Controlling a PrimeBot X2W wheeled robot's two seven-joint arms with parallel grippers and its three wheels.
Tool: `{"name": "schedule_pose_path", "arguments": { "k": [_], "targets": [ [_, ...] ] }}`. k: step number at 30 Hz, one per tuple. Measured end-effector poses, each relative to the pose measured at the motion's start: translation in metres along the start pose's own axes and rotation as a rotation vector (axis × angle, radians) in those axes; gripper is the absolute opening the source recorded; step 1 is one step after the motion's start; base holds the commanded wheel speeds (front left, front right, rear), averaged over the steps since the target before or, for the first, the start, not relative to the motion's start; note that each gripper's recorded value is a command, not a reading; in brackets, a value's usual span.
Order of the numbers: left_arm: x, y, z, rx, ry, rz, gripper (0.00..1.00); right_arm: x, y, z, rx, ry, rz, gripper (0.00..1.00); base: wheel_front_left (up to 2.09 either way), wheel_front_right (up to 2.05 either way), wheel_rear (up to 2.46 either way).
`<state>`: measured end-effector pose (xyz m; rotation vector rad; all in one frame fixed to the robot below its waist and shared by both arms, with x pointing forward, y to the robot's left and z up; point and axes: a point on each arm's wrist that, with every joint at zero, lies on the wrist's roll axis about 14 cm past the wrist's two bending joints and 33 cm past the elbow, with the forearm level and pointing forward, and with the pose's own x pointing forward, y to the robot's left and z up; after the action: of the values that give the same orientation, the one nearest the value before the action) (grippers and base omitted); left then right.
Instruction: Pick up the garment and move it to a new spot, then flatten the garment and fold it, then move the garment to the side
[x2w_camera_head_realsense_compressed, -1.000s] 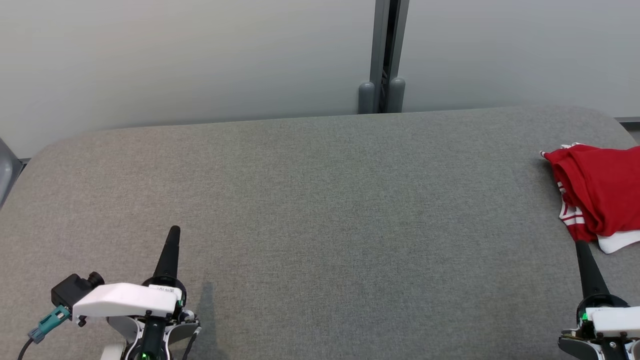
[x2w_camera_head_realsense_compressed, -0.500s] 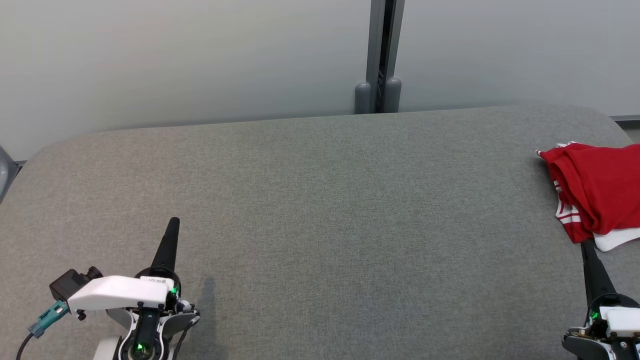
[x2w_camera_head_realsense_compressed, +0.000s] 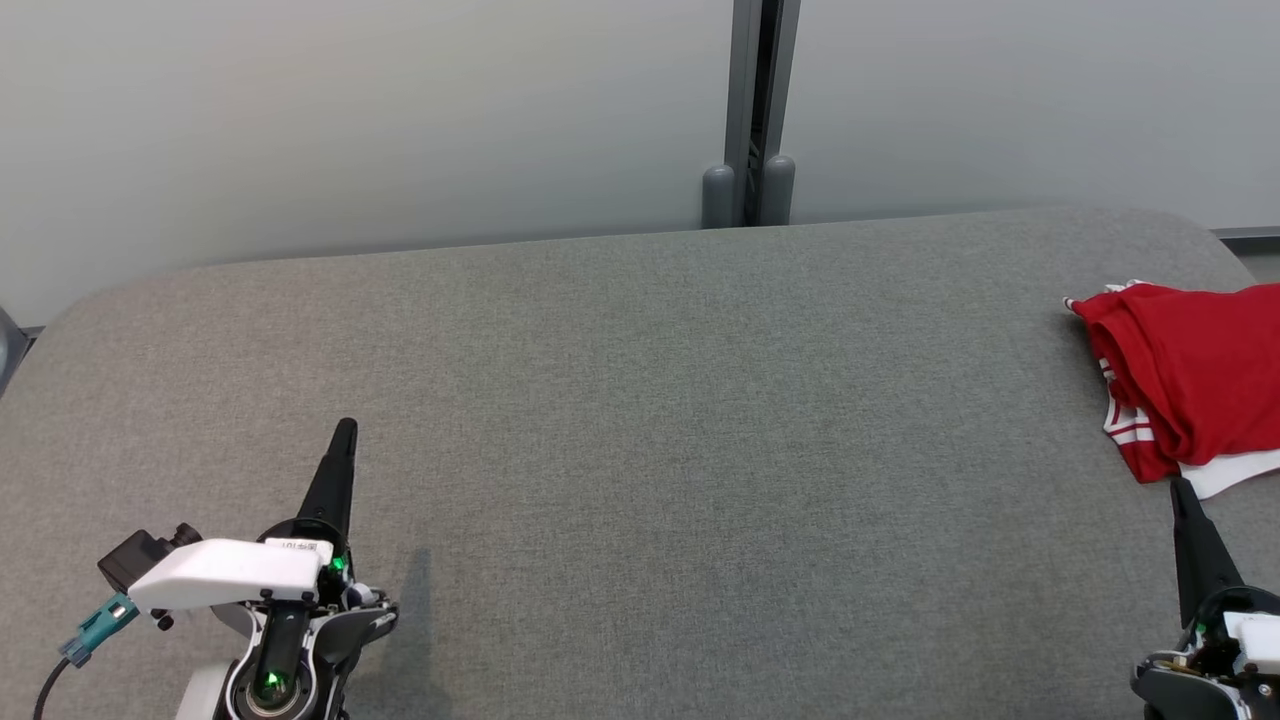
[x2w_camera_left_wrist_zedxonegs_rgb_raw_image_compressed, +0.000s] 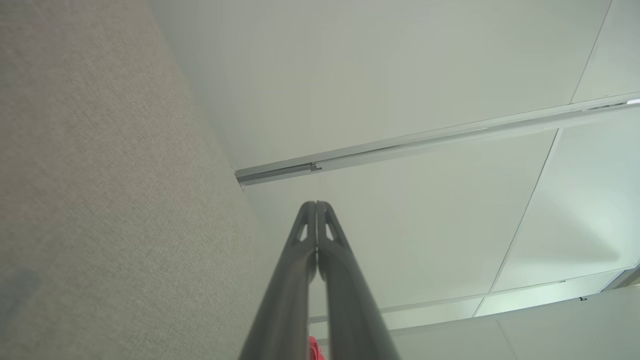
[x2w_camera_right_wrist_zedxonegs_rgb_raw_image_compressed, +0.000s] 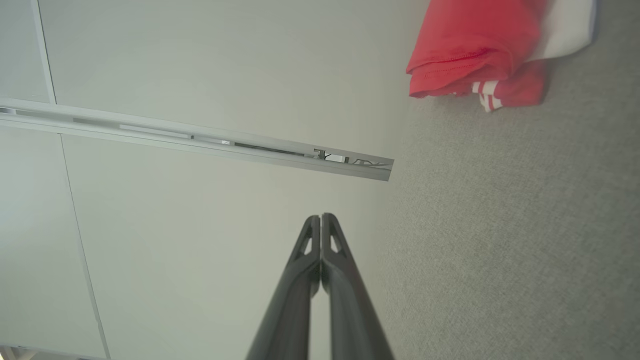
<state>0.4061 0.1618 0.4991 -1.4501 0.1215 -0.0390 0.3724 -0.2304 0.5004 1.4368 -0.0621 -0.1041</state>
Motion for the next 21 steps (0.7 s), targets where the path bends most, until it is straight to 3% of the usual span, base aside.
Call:
{"name": "schedule_pose_path", "arguments": {
  "k": [21],
  "targets": [
    [0.008, -0.011, -0.003, -0.119, 0.025, -0.046, 0.00, -0.003, 0.001, 0.009, 0.137, -0.017, 0.013, 0.00, 0.00, 0.00, 0.00]
  ]
}}
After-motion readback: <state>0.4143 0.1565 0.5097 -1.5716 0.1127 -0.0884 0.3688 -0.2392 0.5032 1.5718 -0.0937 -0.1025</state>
